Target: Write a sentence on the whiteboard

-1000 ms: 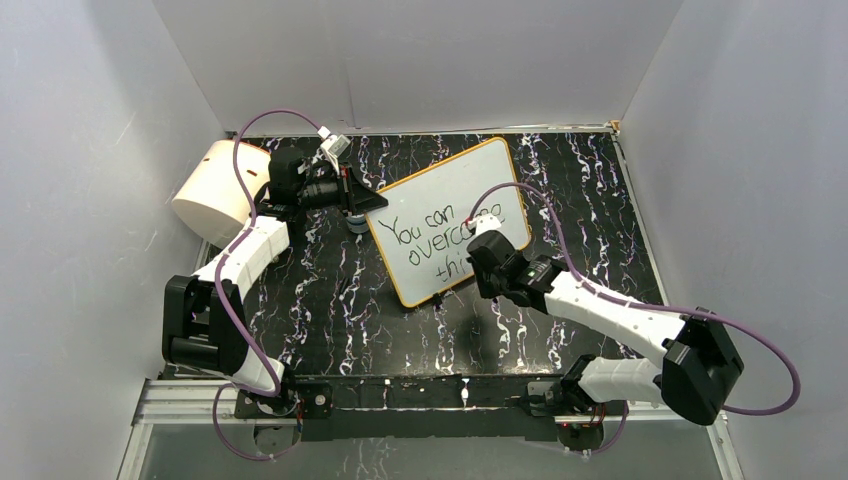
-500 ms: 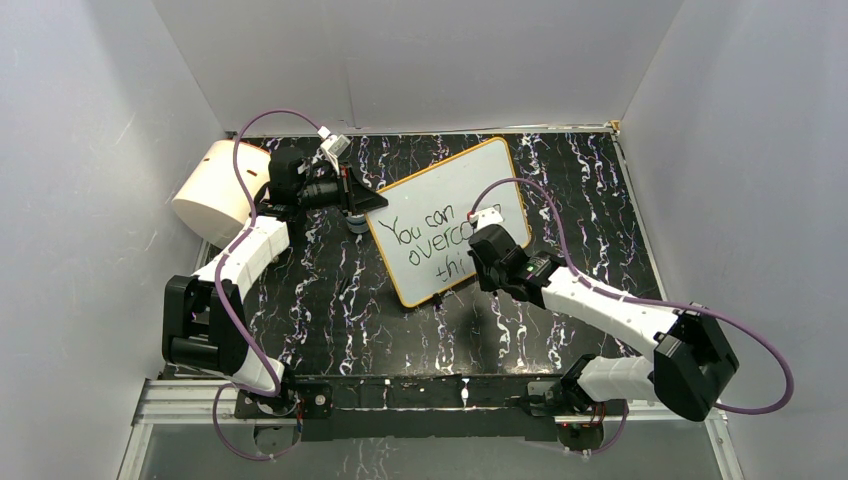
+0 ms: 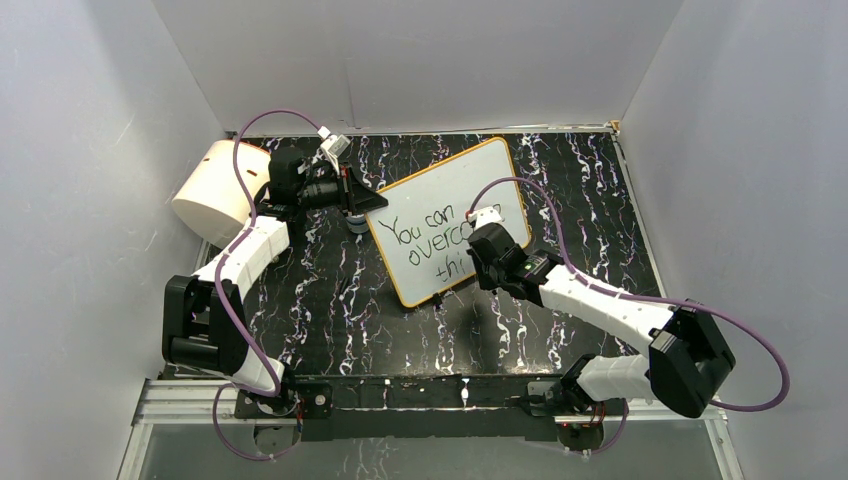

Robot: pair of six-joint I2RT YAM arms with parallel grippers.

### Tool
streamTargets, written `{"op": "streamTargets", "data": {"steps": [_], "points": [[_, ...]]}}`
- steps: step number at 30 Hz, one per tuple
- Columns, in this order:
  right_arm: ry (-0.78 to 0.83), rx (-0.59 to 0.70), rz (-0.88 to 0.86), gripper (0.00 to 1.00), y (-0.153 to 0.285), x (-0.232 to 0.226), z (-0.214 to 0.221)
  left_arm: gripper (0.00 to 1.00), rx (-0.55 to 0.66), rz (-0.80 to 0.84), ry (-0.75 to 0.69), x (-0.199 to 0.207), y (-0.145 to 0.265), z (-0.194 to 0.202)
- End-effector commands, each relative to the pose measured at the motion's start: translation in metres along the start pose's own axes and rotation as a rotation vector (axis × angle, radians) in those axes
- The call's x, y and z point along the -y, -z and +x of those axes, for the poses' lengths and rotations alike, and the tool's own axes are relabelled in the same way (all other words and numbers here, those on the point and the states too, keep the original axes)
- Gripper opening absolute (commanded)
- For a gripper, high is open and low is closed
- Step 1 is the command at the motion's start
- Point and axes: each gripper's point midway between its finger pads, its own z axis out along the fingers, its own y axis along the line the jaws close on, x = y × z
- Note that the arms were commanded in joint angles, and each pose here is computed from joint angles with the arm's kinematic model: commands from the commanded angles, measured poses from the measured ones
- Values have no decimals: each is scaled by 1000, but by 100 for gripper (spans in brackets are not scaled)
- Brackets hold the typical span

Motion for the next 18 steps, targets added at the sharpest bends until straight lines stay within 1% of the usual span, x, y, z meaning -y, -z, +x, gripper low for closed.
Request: {"op": "streamTargets", "data": {"steps": [1, 6, 13, 18], "points": [[-15, 88, -58, 0, 3, -13, -33, 0, -130, -3, 86, -3, -9, 49], [-11, 96, -85, 0, 5, -17, -34, 0, -129, -3, 84, -3, -9, 48], [0, 61, -103, 0, 2, -19, -22, 0, -129, -1, 87, -3, -9, 48], [9, 12, -111, 0, 0, -20, -9, 0, -131, 0, 89, -3, -10, 49]]}}
